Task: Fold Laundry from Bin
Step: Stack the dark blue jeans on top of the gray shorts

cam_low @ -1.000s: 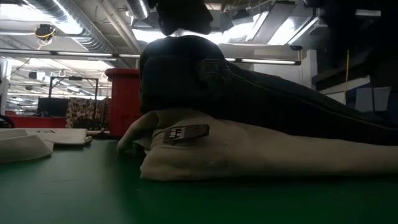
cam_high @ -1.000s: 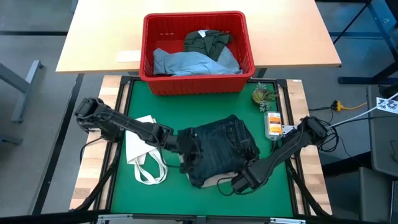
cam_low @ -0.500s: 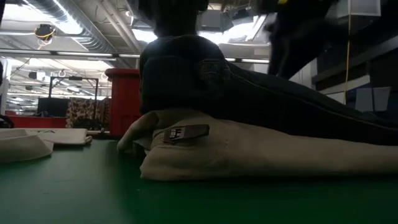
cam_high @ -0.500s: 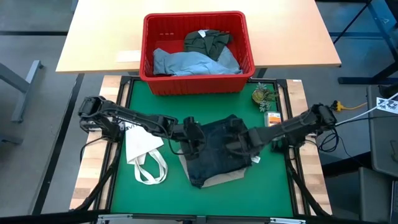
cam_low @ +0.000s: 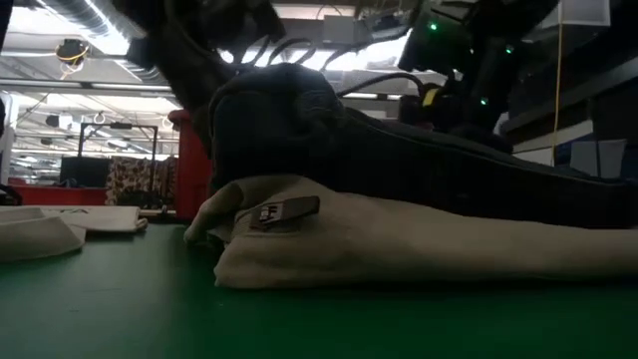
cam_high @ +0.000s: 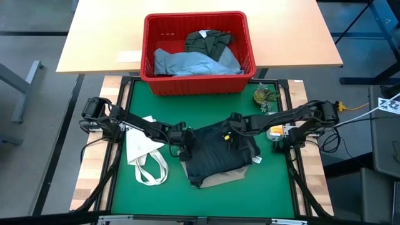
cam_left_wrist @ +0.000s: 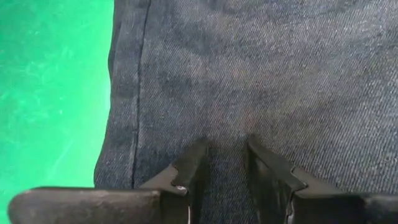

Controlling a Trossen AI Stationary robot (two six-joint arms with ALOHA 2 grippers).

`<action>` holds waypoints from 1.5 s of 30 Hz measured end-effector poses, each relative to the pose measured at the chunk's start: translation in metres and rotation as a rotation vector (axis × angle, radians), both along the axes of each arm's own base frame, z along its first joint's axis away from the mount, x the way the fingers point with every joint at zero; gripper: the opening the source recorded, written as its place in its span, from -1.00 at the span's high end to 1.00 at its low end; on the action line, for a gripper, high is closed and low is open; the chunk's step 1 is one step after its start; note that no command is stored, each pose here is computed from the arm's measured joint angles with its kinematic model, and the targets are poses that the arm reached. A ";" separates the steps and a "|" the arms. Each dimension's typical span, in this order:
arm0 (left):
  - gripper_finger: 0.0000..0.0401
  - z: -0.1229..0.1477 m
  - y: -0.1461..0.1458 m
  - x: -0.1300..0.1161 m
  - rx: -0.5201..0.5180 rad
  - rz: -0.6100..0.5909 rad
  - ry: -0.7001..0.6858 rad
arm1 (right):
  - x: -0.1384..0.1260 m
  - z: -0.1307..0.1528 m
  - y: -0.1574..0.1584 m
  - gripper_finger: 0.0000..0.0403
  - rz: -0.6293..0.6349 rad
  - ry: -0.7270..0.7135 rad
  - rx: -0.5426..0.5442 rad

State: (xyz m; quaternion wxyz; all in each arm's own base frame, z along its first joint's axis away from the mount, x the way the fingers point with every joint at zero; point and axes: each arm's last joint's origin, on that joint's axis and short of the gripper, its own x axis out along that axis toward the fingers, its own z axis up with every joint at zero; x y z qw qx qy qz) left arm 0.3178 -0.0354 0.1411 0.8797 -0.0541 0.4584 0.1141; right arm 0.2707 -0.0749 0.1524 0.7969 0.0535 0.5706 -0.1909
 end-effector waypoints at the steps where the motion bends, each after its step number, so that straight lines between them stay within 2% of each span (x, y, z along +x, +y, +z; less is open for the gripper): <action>1: 0.49 -0.002 0.000 -0.001 -0.001 0.000 -0.010 | -0.001 -0.002 -0.001 -0.02 -0.006 -0.005 0.006; 12: 0.49 -0.006 0.000 -0.004 -0.003 -0.009 -0.038 | -0.003 -0.001 -0.001 -0.02 0.001 -0.028 0.032; 18: 0.49 0.017 -0.001 0.000 -0.008 -0.031 -0.094 | -0.006 0.030 0.001 -0.02 0.012 -0.076 0.050; 23: 0.49 0.049 -0.003 0.004 -0.028 -0.054 -0.206 | -0.010 0.067 0.007 -0.02 0.042 -0.191 0.052; 29: 0.49 0.076 -0.011 0.015 -0.097 -0.117 -0.313 | -0.014 0.096 0.033 -0.02 0.133 -0.314 0.106; 37: 0.49 0.084 -0.042 0.014 -0.119 -0.207 -0.347 | -0.013 0.099 0.092 -0.02 0.240 -0.331 0.179; 40: 0.49 0.081 -0.057 0.012 -0.111 -0.235 -0.346 | -0.013 0.094 0.112 -0.02 0.246 -0.316 0.145; 45: 0.49 0.063 -0.080 0.011 -0.072 -0.265 -0.297 | -0.014 0.076 0.132 -0.02 0.196 -0.276 0.024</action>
